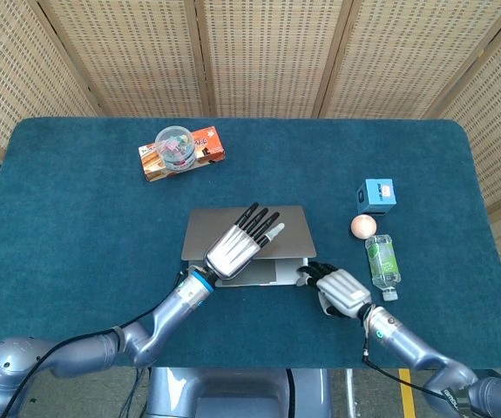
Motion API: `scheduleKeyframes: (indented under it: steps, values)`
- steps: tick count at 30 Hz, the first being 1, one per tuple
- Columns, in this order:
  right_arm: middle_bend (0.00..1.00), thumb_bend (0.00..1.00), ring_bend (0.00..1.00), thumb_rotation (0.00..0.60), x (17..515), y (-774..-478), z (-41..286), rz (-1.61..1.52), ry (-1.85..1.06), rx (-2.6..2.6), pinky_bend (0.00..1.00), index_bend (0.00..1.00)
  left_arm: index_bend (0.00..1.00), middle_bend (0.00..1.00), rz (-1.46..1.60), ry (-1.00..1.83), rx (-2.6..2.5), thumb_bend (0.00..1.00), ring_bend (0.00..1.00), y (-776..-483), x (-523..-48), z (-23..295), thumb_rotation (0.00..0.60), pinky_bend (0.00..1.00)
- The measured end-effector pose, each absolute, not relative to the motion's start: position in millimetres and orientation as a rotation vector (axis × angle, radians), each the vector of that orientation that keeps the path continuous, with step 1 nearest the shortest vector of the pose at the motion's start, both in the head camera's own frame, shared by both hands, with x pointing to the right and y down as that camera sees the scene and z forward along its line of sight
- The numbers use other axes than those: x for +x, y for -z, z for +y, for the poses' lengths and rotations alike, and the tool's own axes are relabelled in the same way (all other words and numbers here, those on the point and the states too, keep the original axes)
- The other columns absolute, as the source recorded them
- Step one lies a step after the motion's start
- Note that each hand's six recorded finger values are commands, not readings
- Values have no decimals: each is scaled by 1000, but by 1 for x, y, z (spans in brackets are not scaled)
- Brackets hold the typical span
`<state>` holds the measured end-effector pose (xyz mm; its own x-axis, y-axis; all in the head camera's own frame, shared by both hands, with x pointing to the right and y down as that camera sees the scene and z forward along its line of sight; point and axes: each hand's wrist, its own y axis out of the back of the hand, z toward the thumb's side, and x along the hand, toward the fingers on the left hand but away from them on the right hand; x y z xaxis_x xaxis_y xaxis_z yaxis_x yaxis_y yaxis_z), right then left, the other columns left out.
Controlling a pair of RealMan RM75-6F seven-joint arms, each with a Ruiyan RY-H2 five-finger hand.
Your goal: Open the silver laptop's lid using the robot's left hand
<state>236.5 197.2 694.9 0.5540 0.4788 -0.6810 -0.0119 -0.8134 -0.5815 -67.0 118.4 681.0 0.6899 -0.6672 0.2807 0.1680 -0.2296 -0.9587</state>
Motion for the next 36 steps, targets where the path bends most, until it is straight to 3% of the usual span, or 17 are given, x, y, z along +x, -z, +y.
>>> scheduleKeyframes:
  steps: [18,36]
  values:
    - [127,1000,37,600,226,-703,206,-296,-1244,-2237,155,229,0,0,411,795,-1587,481,0,-670,-71,107,600,0]
    - [127,1000,37,600,226,-703,200,-290,-1262,-2236,162,229,0,0,488,861,-1472,481,0,-654,-86,45,600,0]
